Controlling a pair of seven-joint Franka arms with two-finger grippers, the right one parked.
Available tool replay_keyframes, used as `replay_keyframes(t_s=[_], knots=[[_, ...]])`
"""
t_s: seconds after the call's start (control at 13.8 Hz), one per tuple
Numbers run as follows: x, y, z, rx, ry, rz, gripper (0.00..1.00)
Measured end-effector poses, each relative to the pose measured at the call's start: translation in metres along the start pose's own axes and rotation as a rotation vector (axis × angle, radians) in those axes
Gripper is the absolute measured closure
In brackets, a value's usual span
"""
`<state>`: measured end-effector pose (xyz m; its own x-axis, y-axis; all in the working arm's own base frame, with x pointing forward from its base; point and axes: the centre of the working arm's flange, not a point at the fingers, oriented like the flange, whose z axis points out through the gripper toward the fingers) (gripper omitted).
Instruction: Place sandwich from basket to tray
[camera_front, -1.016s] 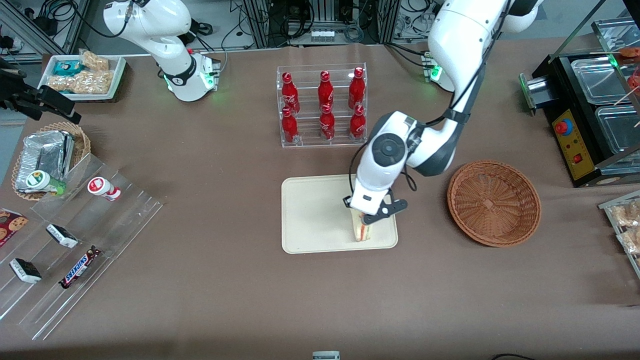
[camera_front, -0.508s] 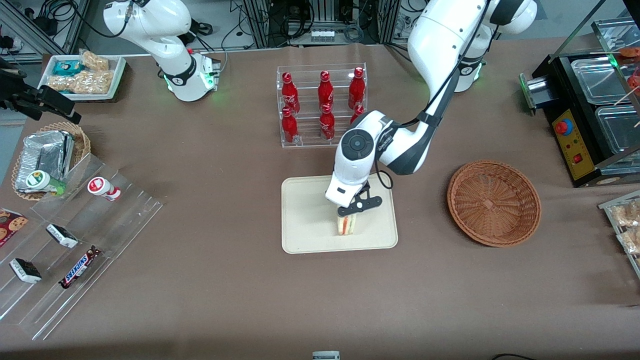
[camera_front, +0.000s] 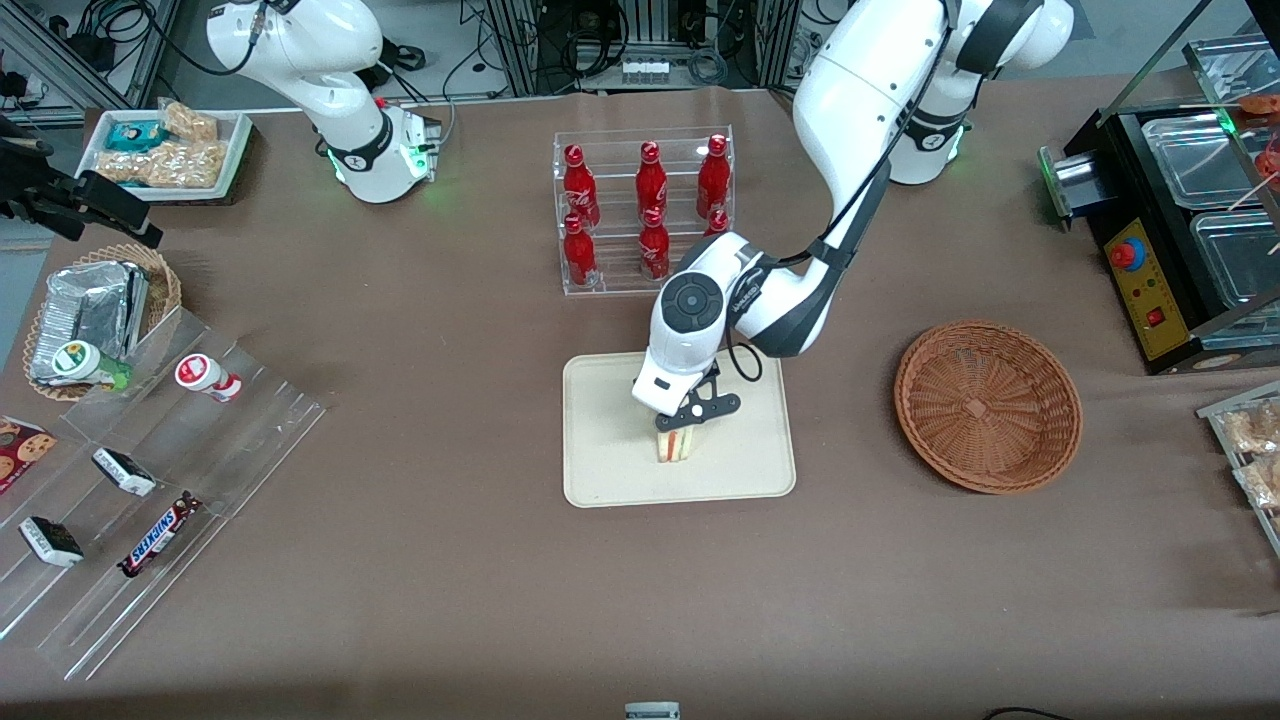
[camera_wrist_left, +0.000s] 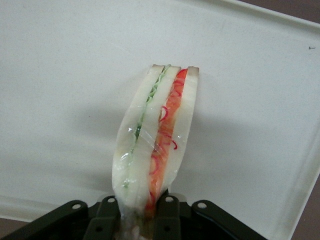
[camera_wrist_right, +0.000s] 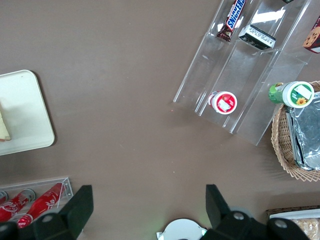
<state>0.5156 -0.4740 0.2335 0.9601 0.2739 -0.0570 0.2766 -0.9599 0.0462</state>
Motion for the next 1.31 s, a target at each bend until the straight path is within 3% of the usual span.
replay_keyframes(t_s=[0.29,0.51,0.87,1.09,1.31], knots=[[0.004,0.011,-0.033,-0.040,0.025,0.004,0.29],[0.005,0.015,-0.104,-0.056,0.038,0.007,0.01],[0.026,-0.023,-0.195,-0.004,0.090,-0.027,0.00],[0.074,-0.078,-0.224,0.019,0.084,-0.117,0.00],[0.119,-0.151,-0.237,0.044,0.056,-0.088,0.00]])
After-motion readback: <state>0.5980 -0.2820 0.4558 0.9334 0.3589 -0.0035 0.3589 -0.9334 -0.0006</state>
